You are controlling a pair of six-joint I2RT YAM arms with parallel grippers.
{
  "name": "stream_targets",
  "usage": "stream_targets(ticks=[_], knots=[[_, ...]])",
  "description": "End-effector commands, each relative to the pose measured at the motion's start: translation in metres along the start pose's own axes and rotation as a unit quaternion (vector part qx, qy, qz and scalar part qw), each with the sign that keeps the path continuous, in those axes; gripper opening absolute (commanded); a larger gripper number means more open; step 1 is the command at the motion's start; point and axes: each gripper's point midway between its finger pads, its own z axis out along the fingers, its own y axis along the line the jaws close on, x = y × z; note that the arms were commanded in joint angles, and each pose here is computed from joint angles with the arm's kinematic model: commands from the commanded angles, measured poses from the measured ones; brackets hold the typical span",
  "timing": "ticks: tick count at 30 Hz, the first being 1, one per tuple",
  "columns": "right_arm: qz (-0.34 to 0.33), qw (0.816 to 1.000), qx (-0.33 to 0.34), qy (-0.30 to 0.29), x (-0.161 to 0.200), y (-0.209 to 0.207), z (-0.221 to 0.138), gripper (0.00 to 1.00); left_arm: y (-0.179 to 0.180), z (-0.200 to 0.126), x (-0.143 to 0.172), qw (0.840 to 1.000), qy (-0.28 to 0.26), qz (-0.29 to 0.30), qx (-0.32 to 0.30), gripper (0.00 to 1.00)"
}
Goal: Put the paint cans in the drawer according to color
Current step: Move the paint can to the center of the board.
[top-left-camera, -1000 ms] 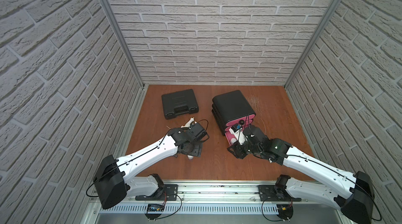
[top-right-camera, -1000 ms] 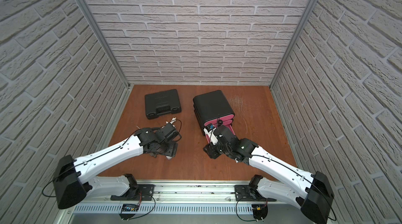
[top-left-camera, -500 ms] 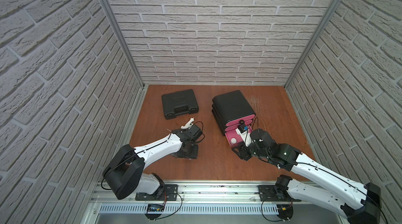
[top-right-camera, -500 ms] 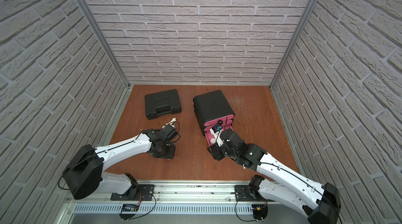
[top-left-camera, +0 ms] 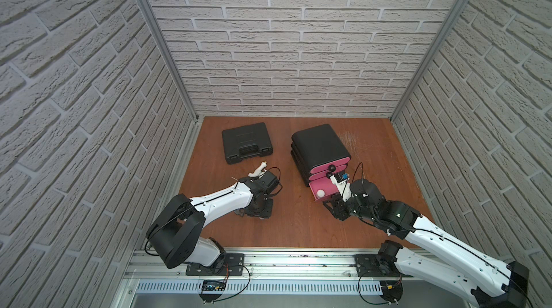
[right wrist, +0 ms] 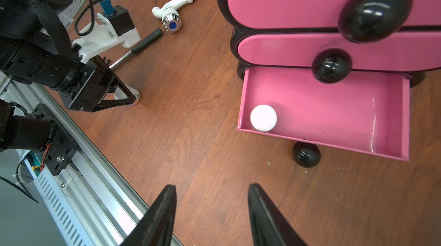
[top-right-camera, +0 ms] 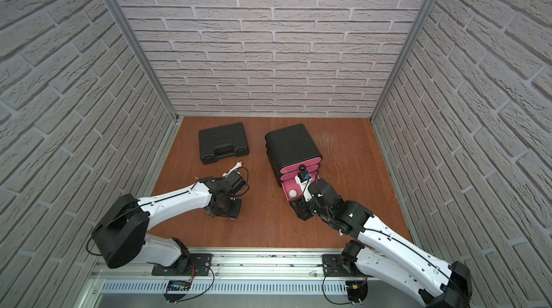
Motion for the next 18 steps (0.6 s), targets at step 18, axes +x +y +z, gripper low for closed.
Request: stream_targets(ticks=[18], knots=[[0.042, 0.995, 0.081, 0.025, 0.011, -0.036, -0.009, 0.51, -0.123, -0.027, -0.024, 0.966, -0.053, 0.252, -0.008, 0.37]])
